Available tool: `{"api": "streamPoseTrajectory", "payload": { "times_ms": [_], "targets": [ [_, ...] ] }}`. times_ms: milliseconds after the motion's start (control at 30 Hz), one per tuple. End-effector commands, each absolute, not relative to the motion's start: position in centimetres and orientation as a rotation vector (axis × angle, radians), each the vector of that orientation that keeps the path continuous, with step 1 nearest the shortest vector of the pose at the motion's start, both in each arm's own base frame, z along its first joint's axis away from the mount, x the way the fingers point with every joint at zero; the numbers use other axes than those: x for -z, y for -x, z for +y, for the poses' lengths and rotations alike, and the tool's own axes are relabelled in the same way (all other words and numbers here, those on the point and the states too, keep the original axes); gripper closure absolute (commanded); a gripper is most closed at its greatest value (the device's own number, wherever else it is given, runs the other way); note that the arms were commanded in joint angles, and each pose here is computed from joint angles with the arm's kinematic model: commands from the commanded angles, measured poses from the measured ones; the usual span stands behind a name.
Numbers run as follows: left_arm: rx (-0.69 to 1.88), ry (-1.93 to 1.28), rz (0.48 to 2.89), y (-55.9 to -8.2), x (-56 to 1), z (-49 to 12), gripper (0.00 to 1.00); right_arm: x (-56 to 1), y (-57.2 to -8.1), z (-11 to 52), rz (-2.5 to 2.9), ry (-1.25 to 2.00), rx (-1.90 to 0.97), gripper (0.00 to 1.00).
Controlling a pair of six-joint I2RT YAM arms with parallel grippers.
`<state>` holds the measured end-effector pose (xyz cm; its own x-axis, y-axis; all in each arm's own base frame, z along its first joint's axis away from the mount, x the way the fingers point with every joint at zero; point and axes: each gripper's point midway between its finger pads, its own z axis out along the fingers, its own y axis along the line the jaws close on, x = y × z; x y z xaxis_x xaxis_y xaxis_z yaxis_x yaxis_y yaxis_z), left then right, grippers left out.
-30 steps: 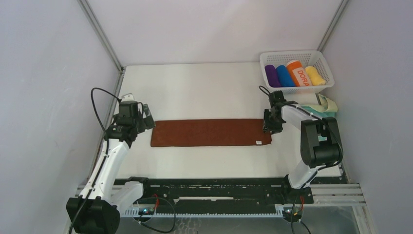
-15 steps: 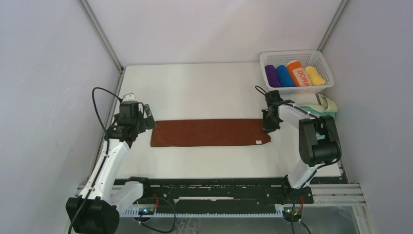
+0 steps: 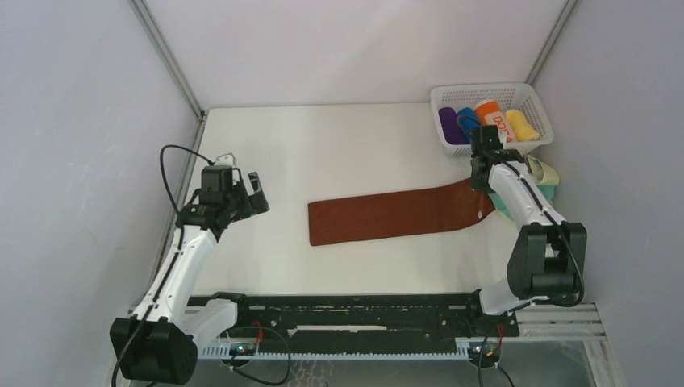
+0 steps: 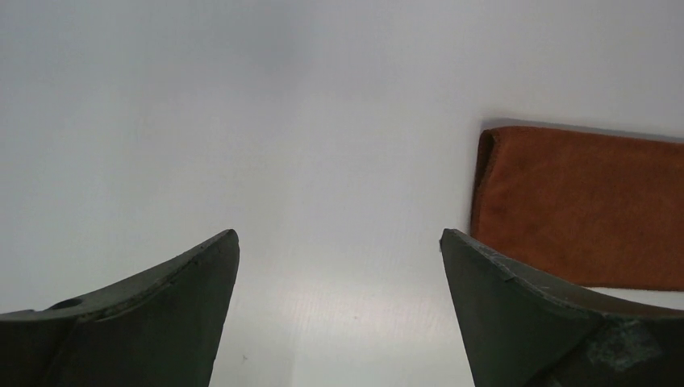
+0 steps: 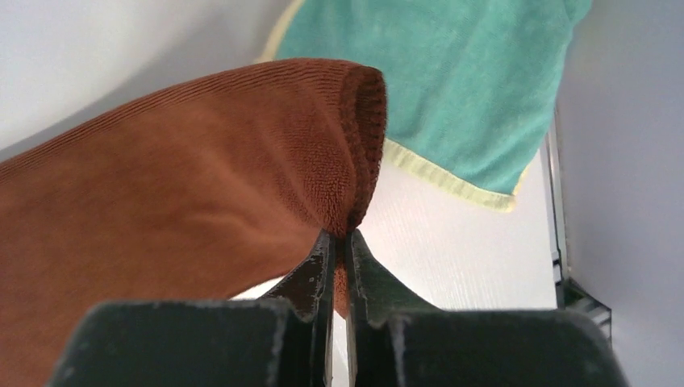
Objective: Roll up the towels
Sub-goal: Fold the towel at the center of the board.
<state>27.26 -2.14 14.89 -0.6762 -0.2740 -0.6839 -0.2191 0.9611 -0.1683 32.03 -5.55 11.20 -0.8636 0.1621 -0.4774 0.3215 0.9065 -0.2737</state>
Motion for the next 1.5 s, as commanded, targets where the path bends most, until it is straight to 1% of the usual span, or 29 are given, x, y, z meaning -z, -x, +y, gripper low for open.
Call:
{"api": "streamPoseTrajectory", "payload": {
  "times_ms": [0,167,433,667,833,967,1167,1400,1467],
  "targets": [
    [0.287,0.319,2.355,-27.5,-14.6,-5.1,0.01,-13.9,-32.4,-2.6,2.569,-0.237,0.357,1.0],
    [0.444,0.337,2.367,-27.3,-14.2,-7.2,0.02,-14.3,-32.5,4.9,2.567,-0.051,0.066,1.0],
    [0.614,0.391,2.417,-27.0,-12.0,-9.5,0.03,-14.6,-31.5,16.8,2.539,0.19,-0.321,1.0],
    [0.75,0.496,2.433,-27.0,-10.1,-11.2,0.06,-13.9,-30.1,24.2,2.549,0.343,-0.476,1.0],
    [0.846,0.568,2.435,-27.6,-9.2,-12.8,0.08,-13.7,-29.8,27.9,2.555,0.383,-0.536,1.0],
    [0.869,0.576,2.465,-28.0,-8.2,-13.8,0.12,-14.1,-29.8,30.3,2.559,0.392,-0.583,1.0],
    [0.869,0.58,2.488,-28.6,-7.1,-15.0,0.23,-13.8,-29.3,33.0,2.616,0.397,-0.618,1.0],
    [0.849,0.608,2.537,-28.6,-5.0,-15.4,0.43,-11.9,-28.6,35.5,2.704,0.41,-0.649,1.0],
    [0.839,0.608,2.551,-28.4,-4.5,-15.5,0.47,-11.4,-28.6,36.1,2.719,0.394,-0.658,1.0]
  ]
}}
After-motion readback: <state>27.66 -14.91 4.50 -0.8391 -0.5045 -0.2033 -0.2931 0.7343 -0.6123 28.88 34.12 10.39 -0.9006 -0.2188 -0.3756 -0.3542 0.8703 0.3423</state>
